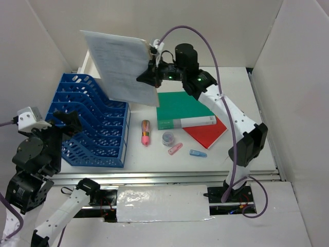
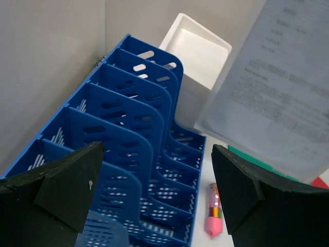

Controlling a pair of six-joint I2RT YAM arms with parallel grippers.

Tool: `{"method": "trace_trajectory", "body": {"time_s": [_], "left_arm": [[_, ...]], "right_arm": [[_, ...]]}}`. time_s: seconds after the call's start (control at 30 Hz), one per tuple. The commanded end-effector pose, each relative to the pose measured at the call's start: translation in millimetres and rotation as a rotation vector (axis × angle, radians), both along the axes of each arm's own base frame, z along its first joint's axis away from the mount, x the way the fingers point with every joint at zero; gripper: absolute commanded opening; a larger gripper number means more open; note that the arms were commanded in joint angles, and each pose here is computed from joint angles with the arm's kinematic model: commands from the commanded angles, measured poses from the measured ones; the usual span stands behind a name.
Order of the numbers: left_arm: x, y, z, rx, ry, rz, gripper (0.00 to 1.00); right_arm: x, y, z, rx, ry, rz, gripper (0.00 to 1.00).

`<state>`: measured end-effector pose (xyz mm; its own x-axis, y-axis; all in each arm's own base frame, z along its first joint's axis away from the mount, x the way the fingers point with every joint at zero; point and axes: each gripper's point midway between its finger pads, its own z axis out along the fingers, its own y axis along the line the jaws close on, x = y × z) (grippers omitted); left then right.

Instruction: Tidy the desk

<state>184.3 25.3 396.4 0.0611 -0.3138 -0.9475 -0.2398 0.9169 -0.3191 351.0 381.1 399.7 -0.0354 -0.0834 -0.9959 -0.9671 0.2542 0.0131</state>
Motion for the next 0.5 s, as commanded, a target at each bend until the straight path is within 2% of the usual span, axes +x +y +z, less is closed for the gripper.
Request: {"method": "trace_trajectory", "body": {"time_s": [0.0, 0.03, 0.47], "left_arm": [[-11.5, 10.8, 12.9, 0.023, -0.096, 0.024, 1.00], [-13.9, 12.7, 9.8, 0.023, -0.106, 0.029, 1.00], [-14.9, 19.5, -14.9, -0.029, -0.121, 0.079, 1.00]], "right_arm": [[-8.2, 16.1, 59.5, 0.077, -0.160, 0.027, 0.00], [-1.2, 23.6, 49.1, 0.067, -0.141, 0.035, 0.00], [8.3, 58.0, 52.3, 0.128, -0.162, 0.132, 0.00]]}}
